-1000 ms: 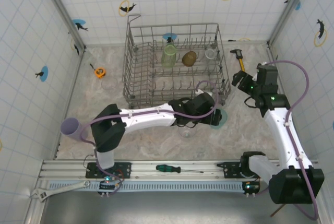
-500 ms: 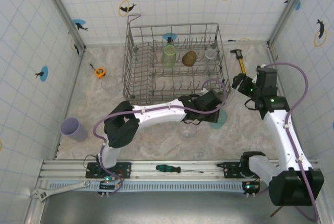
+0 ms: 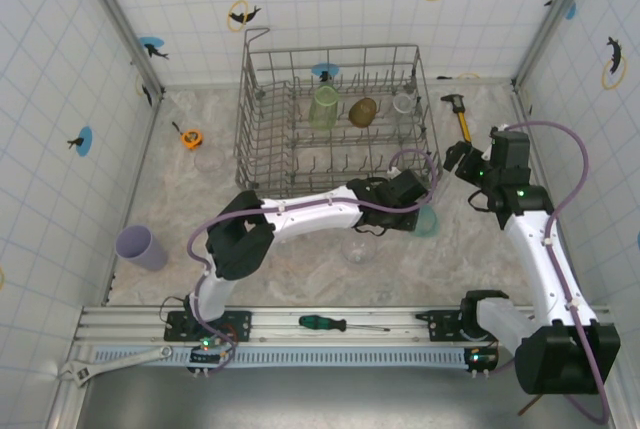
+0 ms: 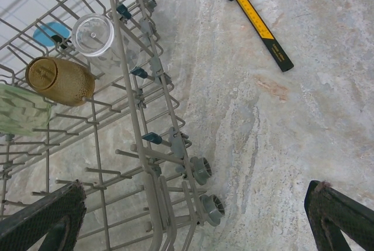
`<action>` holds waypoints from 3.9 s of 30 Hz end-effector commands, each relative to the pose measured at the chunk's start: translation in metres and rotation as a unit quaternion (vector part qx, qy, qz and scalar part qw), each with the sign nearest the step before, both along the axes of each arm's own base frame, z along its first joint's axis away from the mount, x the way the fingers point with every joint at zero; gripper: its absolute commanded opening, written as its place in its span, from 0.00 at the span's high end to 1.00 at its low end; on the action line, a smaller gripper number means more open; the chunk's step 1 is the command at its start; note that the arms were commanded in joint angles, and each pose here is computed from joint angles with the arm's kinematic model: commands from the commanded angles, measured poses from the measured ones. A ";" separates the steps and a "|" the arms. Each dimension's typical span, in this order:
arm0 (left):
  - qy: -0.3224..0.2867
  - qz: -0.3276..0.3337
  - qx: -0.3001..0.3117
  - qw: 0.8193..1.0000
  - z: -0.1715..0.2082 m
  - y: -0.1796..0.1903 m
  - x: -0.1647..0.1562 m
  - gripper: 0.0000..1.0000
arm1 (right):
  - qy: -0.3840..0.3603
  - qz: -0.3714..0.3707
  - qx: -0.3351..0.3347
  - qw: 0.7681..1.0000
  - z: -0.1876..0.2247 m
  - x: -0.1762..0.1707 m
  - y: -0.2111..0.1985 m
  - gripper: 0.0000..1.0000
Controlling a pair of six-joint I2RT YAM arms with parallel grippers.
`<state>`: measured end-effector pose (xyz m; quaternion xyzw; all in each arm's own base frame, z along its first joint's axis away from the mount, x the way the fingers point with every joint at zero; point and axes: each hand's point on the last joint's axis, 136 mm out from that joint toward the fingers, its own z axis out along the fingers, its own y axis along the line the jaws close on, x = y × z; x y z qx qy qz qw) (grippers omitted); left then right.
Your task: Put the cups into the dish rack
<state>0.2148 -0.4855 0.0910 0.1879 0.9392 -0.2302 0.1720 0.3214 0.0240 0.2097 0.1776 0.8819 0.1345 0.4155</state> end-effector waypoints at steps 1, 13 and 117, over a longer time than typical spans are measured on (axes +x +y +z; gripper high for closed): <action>0.017 -0.008 0.011 1.000 -0.005 0.000 -0.004 1.00 | -0.010 0.002 -0.006 1.000 0.000 0.000 -0.001 0.00; 0.035 -0.032 -0.071 0.996 0.054 -0.021 -0.015 1.00 | -0.042 -0.020 -0.010 0.999 0.026 -0.005 -0.023 0.00; 0.171 0.033 -0.483 0.858 0.177 0.196 0.208 1.00 | -0.175 0.437 0.418 0.777 0.117 0.091 0.254 0.12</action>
